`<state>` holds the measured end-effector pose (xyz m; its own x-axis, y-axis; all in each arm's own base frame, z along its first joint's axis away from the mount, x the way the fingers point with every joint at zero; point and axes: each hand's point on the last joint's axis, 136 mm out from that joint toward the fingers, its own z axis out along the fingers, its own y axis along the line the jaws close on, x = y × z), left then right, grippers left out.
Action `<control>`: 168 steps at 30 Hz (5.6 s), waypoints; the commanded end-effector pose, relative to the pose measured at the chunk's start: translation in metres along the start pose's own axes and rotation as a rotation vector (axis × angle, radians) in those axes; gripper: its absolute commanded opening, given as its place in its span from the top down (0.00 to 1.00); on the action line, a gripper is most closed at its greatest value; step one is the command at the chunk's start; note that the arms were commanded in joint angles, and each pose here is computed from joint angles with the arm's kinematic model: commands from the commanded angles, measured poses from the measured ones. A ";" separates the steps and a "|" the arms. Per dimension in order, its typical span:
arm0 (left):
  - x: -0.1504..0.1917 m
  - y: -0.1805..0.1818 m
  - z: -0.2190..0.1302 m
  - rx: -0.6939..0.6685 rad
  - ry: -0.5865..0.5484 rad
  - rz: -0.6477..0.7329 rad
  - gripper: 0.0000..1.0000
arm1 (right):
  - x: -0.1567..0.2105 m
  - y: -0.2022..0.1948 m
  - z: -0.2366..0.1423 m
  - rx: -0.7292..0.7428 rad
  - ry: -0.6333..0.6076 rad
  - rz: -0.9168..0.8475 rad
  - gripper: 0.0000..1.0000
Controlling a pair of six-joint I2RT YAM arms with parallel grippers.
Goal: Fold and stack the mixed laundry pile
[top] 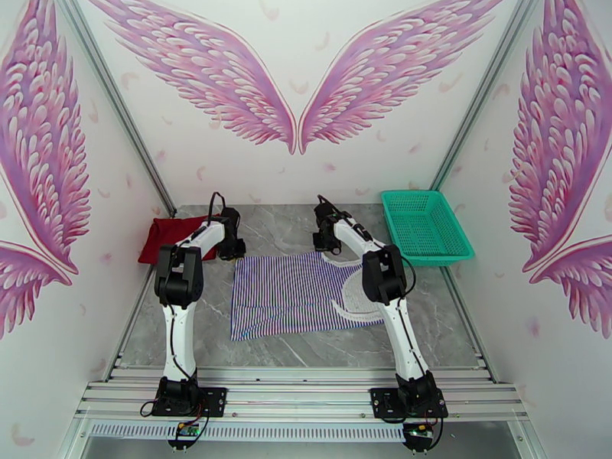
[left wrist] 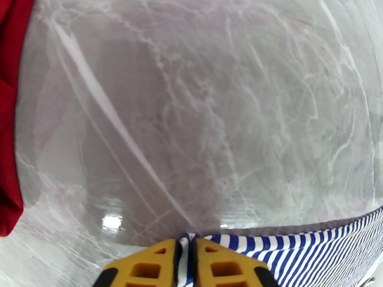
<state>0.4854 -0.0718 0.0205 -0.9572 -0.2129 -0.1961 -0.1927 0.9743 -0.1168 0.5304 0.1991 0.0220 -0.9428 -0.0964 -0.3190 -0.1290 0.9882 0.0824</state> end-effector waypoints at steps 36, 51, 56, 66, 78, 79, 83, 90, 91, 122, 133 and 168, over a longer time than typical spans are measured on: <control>-0.019 -0.025 -0.007 0.089 -0.038 0.063 0.95 | 0.014 0.004 -0.016 -0.050 0.048 0.091 0.91; -0.011 -0.030 -0.057 0.156 -0.150 0.150 1.00 | 0.005 0.005 -0.066 -0.068 -0.031 0.086 1.00; 0.000 -0.034 -0.069 0.200 -0.176 0.180 1.00 | 0.016 0.001 -0.079 -0.064 -0.047 0.090 1.00; 0.039 -0.028 -0.085 0.244 -0.190 0.193 1.00 | 0.051 -0.003 -0.092 -0.064 -0.035 0.113 1.00; 0.112 -0.015 -0.084 0.252 -0.127 0.173 1.00 | 0.115 -0.004 -0.100 -0.018 -0.021 0.131 0.99; 0.117 -0.013 -0.082 0.250 -0.122 0.168 1.00 | 0.120 -0.005 -0.100 -0.012 -0.022 0.136 0.99; 0.136 -0.009 -0.074 0.250 -0.093 0.153 1.00 | 0.140 -0.010 -0.097 0.015 -0.029 0.162 0.98; 0.162 -0.007 -0.051 0.243 -0.045 0.130 1.00 | 0.167 -0.018 -0.078 0.036 -0.019 0.217 0.88; 0.164 -0.007 -0.050 0.241 -0.041 0.129 1.00 | 0.168 -0.018 -0.078 0.033 -0.022 0.222 0.88; 0.139 -0.059 -0.074 0.294 -0.056 0.119 0.67 | 0.102 -0.118 -0.070 0.237 0.002 0.328 0.64; 0.167 -0.060 -0.016 0.227 0.059 0.104 0.74 | 0.146 -0.141 -0.071 0.267 0.024 0.399 0.65; 0.182 -0.043 -0.028 0.173 0.187 0.320 1.00 | 0.182 0.005 -0.080 -0.003 0.175 0.345 0.68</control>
<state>0.3257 -0.1598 0.0288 -0.9883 0.1136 -0.1015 0.1365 0.9560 -0.2597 0.3279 0.1792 0.0527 -0.9779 0.1629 -0.1310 0.1378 0.9736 0.1818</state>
